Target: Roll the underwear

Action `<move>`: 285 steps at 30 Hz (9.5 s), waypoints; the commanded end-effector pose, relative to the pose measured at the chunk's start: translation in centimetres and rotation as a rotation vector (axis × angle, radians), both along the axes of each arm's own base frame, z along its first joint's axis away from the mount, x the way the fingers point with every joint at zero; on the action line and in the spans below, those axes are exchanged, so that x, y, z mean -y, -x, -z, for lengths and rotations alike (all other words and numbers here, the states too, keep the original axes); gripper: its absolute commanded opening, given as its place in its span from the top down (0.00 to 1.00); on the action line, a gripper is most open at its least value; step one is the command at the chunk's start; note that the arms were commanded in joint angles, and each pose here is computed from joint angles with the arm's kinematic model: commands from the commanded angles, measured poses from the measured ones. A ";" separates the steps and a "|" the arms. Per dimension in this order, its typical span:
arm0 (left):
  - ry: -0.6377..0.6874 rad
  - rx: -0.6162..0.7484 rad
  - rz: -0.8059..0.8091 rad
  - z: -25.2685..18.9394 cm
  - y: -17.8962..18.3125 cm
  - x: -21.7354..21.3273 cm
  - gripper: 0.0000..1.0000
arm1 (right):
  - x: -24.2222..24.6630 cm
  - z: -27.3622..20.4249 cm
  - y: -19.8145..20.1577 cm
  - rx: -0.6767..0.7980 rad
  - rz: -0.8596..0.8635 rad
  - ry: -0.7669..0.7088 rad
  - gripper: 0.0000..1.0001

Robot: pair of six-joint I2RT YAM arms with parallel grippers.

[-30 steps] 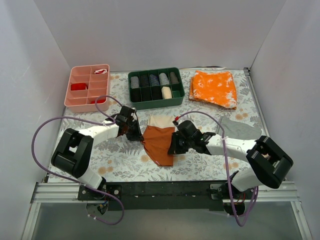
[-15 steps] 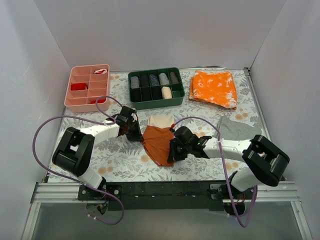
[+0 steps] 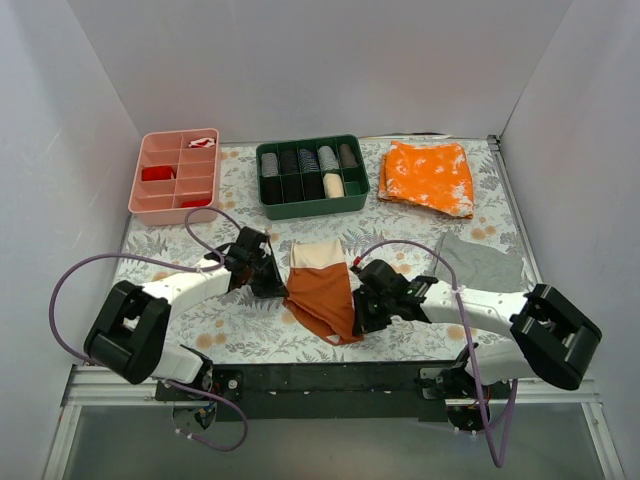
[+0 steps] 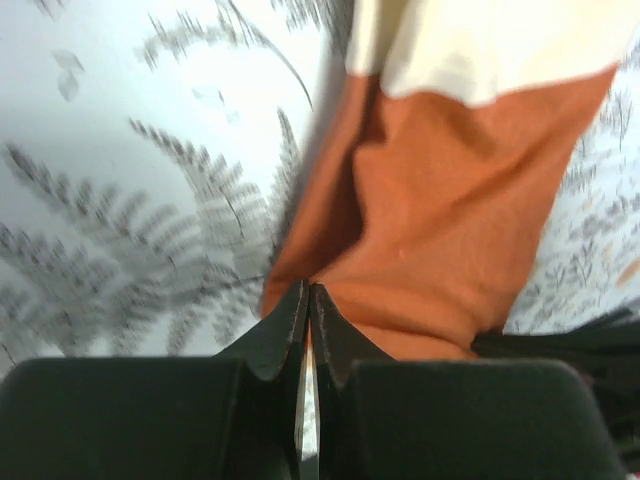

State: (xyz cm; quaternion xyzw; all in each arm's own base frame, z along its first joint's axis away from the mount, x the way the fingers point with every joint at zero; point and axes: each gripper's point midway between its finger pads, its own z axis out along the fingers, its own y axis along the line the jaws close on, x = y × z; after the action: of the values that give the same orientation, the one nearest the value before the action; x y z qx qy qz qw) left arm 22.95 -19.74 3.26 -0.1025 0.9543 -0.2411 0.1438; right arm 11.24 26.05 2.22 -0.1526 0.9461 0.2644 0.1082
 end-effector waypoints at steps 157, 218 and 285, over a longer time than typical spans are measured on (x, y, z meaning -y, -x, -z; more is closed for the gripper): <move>0.118 0.313 0.009 -9.1 -11.0 1.4 0.58 | -7.2 -7.1 -23.5 0.365 0.168 -0.177 0.74; 0.037 0.052 -0.041 2.2 -1.3 0.5 0.86 | -11.7 -1.7 -26.0 0.302 0.108 -0.157 0.86; 0.255 0.113 0.272 -5.0 -10.6 13.2 0.45 | -3.7 -3.0 -3.3 0.192 0.035 -0.174 0.90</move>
State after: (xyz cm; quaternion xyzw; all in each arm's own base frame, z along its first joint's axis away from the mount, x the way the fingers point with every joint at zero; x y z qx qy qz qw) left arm 32.49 -31.75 6.35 -0.0028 0.9248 -0.3588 0.1265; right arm 14.35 28.06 4.57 -0.1342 0.9154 0.3144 0.2126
